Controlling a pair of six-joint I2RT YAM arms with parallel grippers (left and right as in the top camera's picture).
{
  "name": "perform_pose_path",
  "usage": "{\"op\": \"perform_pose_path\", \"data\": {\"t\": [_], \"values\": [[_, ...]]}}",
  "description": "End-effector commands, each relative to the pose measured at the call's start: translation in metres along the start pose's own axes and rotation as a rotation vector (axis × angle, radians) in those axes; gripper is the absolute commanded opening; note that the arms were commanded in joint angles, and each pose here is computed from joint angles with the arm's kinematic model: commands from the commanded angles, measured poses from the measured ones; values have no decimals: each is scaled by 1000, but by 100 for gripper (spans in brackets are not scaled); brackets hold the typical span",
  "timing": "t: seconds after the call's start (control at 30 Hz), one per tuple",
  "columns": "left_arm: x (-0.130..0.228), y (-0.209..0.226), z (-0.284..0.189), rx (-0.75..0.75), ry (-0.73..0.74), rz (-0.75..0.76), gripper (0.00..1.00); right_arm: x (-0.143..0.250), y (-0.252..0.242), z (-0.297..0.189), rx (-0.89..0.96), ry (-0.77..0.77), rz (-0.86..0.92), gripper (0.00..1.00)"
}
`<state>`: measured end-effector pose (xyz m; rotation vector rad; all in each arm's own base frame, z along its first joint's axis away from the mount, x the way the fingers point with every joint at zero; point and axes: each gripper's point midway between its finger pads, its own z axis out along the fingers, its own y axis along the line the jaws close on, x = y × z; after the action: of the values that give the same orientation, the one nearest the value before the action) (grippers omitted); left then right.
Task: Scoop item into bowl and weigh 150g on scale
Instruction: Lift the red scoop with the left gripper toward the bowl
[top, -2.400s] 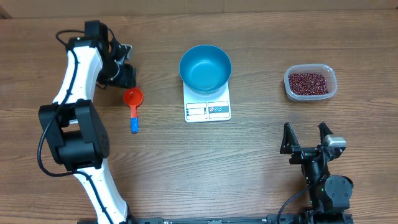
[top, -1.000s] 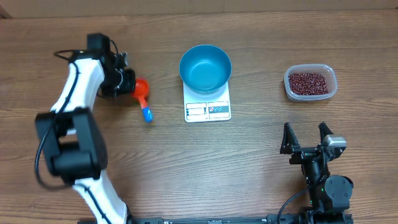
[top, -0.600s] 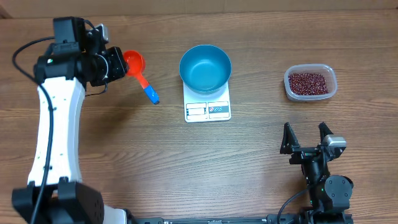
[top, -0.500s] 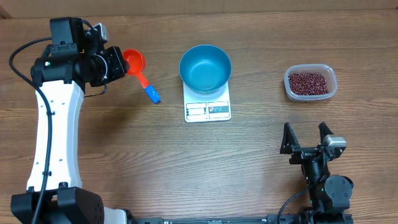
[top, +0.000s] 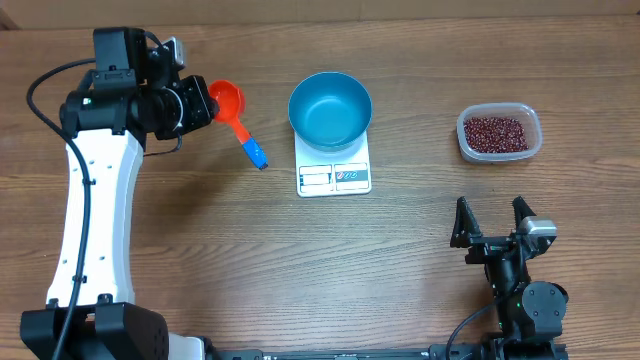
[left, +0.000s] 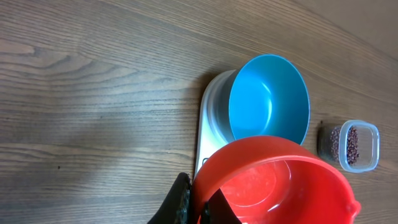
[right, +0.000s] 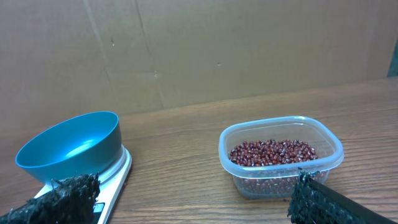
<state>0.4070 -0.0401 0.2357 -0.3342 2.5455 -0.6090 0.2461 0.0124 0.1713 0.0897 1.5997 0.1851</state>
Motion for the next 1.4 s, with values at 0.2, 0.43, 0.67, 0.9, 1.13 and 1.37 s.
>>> {"op": "perform_pose_path", "data": {"t": [0.2,0.43,0.67,0.9,1.13,1.37], "values": [[-3,-9,-8,24,-18,8,4,1,1,0,-5,-6,3,100],[-1,-9,-8,22,-13,11,4,1,1,0,-5,-6,3,100],[1,-8,-8,20,-6,7,4,1,1,0,-5,-6,3,100],[2,-8,-8,19,-1,6,4,1,1,0,-5,-6,3,100],[3,-7,-8,17,4,12,4,1,1,0,-5,-6,3,100],[3,-7,-8,18,5,-15,4,1,1,0,-5,-6,3,100]]}}
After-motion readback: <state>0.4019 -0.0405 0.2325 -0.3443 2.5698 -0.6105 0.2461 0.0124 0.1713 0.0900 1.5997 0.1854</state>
